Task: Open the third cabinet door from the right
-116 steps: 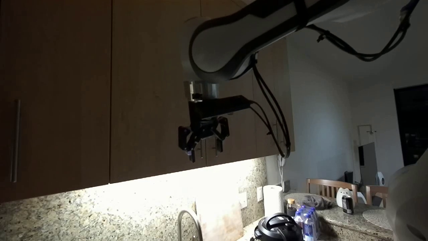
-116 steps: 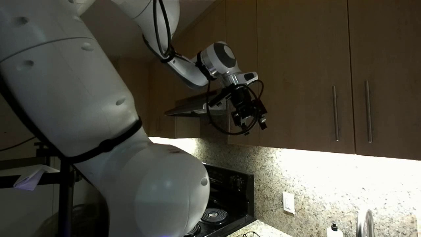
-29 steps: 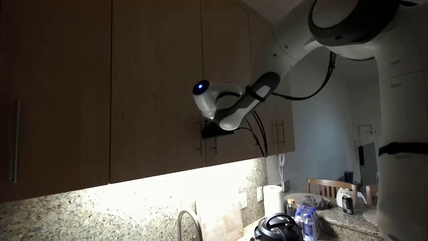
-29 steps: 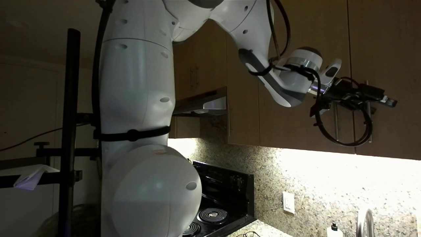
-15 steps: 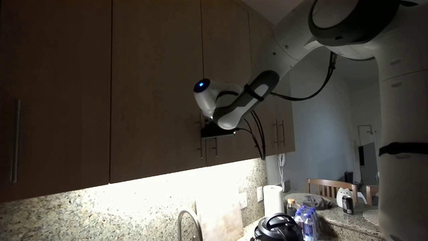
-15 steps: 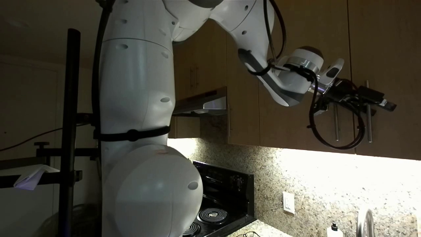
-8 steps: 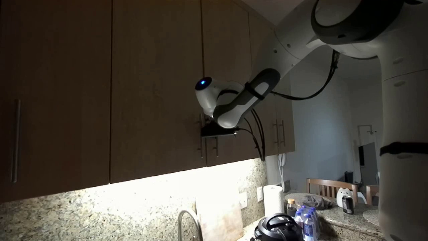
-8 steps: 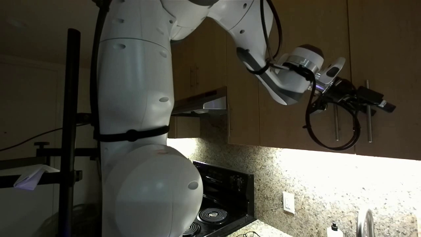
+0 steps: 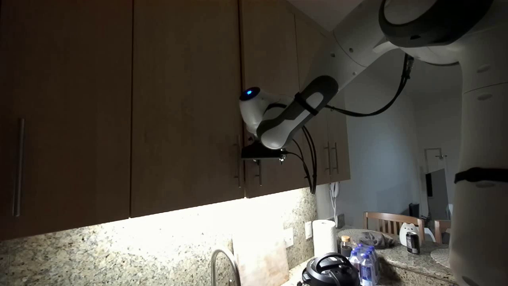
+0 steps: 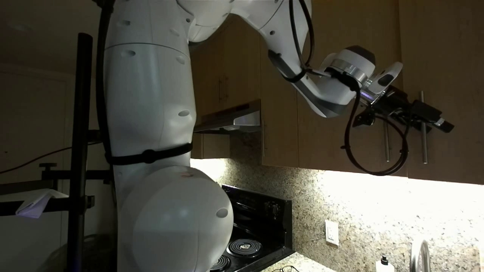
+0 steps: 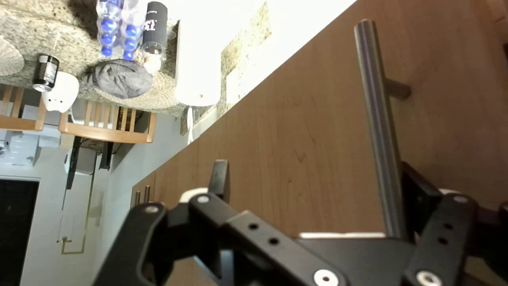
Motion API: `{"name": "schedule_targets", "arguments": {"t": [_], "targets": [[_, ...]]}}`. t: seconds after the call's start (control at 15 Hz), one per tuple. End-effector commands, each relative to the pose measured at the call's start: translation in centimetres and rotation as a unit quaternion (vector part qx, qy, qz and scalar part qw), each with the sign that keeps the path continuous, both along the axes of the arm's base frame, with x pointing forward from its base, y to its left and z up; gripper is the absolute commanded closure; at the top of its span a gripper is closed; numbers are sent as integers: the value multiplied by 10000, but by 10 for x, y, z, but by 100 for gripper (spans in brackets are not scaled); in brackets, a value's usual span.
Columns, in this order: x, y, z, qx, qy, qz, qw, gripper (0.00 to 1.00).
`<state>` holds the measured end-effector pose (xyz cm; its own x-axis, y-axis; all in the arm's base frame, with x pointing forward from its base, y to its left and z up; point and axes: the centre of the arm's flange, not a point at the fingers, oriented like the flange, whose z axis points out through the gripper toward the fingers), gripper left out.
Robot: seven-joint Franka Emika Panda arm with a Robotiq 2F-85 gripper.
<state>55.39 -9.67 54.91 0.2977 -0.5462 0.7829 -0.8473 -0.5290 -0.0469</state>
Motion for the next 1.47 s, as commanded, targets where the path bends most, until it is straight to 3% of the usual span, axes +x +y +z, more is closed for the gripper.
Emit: {"name": "schedule_targets", "arguments": {"t": [0.0,0.8,1.4], "targets": [[-39,-23,-16,255,355,-108,9990,0],[-76,-35,-16,722,336,82,9968,0],[-104,-52,-26,1152,864,612,9877,0]]}}
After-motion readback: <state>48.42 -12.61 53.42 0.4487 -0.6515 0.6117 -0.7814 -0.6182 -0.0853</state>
